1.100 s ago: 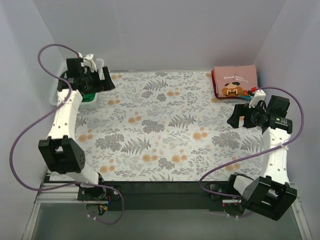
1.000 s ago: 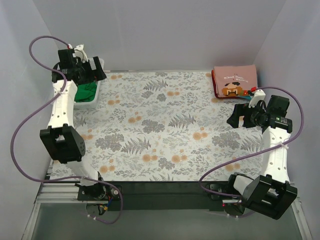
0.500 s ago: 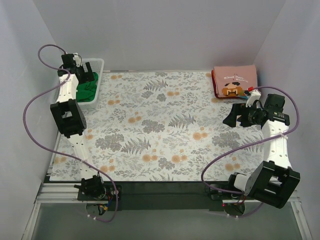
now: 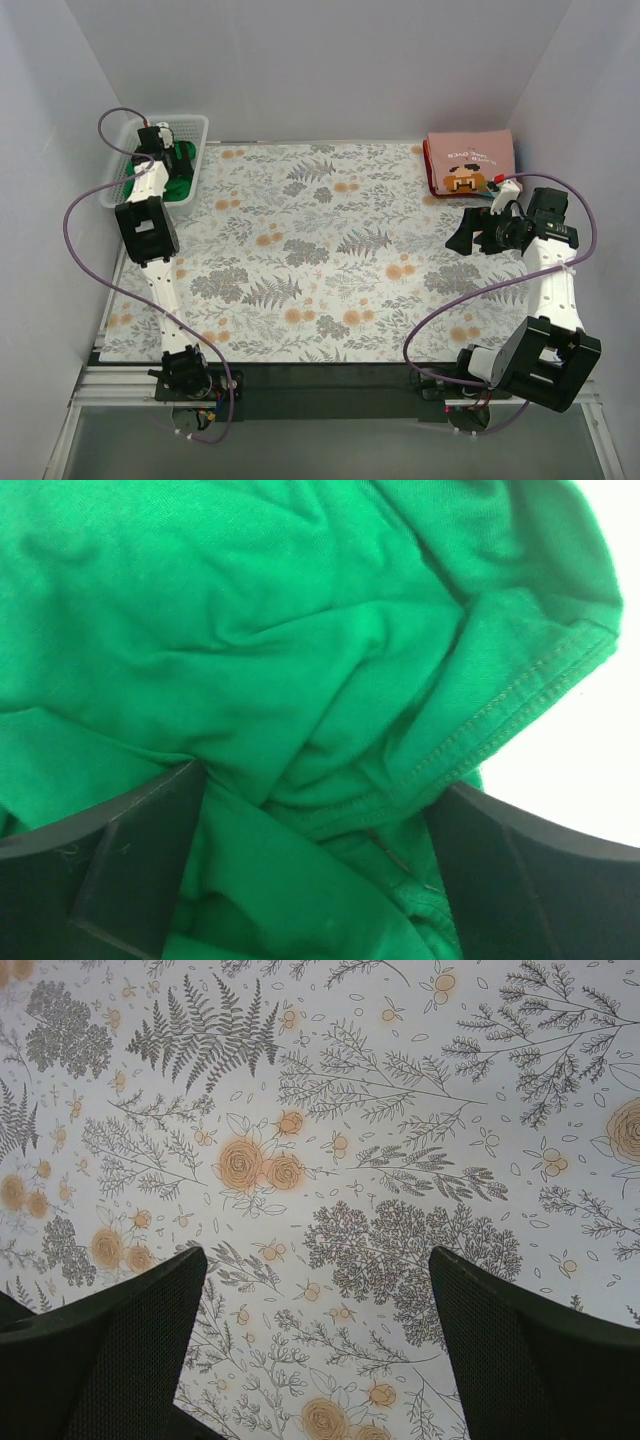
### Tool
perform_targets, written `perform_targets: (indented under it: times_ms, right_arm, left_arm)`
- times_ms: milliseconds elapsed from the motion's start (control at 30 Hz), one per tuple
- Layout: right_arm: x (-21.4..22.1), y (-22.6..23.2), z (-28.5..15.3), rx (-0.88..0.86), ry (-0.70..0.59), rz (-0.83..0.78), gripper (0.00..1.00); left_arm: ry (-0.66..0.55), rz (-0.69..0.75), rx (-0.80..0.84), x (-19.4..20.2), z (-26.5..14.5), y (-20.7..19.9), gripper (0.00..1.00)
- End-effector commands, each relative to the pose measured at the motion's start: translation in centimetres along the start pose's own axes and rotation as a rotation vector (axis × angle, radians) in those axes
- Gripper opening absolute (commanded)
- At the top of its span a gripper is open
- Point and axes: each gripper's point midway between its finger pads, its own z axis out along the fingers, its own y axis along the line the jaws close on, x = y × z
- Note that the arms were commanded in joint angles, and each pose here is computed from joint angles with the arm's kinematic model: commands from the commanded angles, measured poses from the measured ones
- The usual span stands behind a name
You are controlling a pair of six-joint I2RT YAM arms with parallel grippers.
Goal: Fold and stack the t-shirts
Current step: Grab the tshirt from the pile
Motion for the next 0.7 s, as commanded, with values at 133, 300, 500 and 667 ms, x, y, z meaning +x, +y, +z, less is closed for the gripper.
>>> perform_targets:
  times_ms: [133,300,500,667]
  right_arm:
    - [-0.3,0.0,-0.2,0.007,-0.004,-0.031,0.98]
    - [-0.2,0.3,-0.1,-0.01,-0.006,-0.023,0.98]
    - [-0.3,1.0,-0.1,-0.039,-0.02,-0.016,0.98]
    - [-0.5,1.6,-0.4,-0.057,-0.041,-0.023,0.98]
  left_arm:
    - [-0.026,-0.056,0.07,-1.1,-0.5,0.9,0.45]
    - [-0.166,-0.029,0.058,-7.9,-5.0,1.8,0.06]
    - [-0.444,0.018,0.06,-19.0,-15.4,2.2,0.0]
    - [-0.594,0.028,0.146,-23.7,-23.2,0.5,0.0]
